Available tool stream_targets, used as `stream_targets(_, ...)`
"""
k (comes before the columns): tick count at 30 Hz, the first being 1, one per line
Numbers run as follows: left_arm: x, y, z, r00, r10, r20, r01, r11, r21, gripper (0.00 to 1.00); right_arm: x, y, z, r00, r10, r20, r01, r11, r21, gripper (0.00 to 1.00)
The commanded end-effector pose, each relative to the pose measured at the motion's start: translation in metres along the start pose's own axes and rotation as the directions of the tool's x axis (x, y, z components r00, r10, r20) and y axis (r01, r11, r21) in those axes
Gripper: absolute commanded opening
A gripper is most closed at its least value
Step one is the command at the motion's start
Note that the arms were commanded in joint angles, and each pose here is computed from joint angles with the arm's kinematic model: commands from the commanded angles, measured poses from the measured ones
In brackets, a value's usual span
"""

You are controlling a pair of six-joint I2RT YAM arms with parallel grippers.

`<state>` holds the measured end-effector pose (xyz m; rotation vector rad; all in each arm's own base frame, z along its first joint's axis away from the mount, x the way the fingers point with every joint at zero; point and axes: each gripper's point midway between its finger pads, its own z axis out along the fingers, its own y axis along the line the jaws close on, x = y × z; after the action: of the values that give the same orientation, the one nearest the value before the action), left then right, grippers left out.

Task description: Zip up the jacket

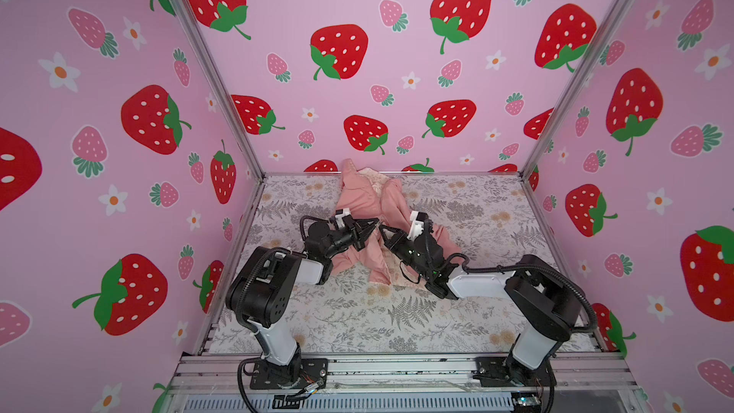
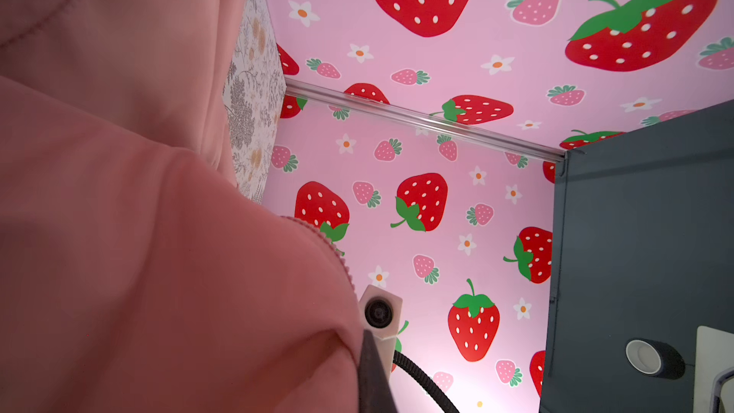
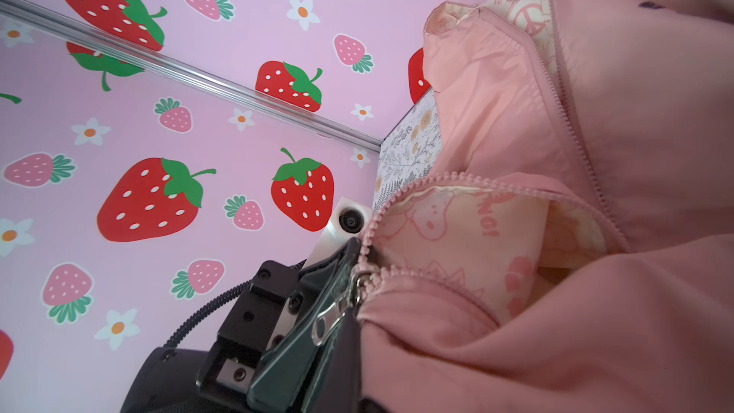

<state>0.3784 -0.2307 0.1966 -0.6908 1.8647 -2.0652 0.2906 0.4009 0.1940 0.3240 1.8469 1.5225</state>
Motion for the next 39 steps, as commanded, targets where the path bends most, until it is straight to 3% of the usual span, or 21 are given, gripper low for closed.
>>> stream_targets(1, -0.032, -0.108, 0.003, 0.953, 0.230, 0.196, -0.271, 0.938, 0.214, 0.00, 0.138, 0.013, -0.047, 0.861, -0.007, -0.509, -0.059, 0.992, -0.113, 0.00)
stream_targets(6, -0.018, -0.111, 0.000, 0.924, 0.344, 0.170, -0.371, 0.913, 0.171, 0.00, 0.122, 0.038, -0.052, 0.884, -0.050, -0.465, -0.042, 0.982, -0.185, 0.00)
stream_targets(15, -0.010, -0.126, -0.008, 0.901, 0.388, 0.195, -0.423, 0.887, 0.187, 0.00, 0.099, 0.056, -0.056, 0.907, -0.072, -0.416, -0.032, 0.971, -0.238, 0.00)
stream_targets(29, 0.000, -0.129, -0.024, 0.822, 0.508, 0.257, -0.557, 0.812, 0.174, 0.00, 0.076, 0.074, -0.074, 0.910, 0.052, -0.410, -0.195, 0.929, -0.315, 0.00)
stream_targets(39, 0.000, -0.118, -0.027, 0.790, 0.552, 0.267, -0.596, 0.793, 0.128, 0.00, 0.068, 0.086, -0.082, 0.903, 0.088, -0.421, -0.248, 0.906, -0.343, 0.00)
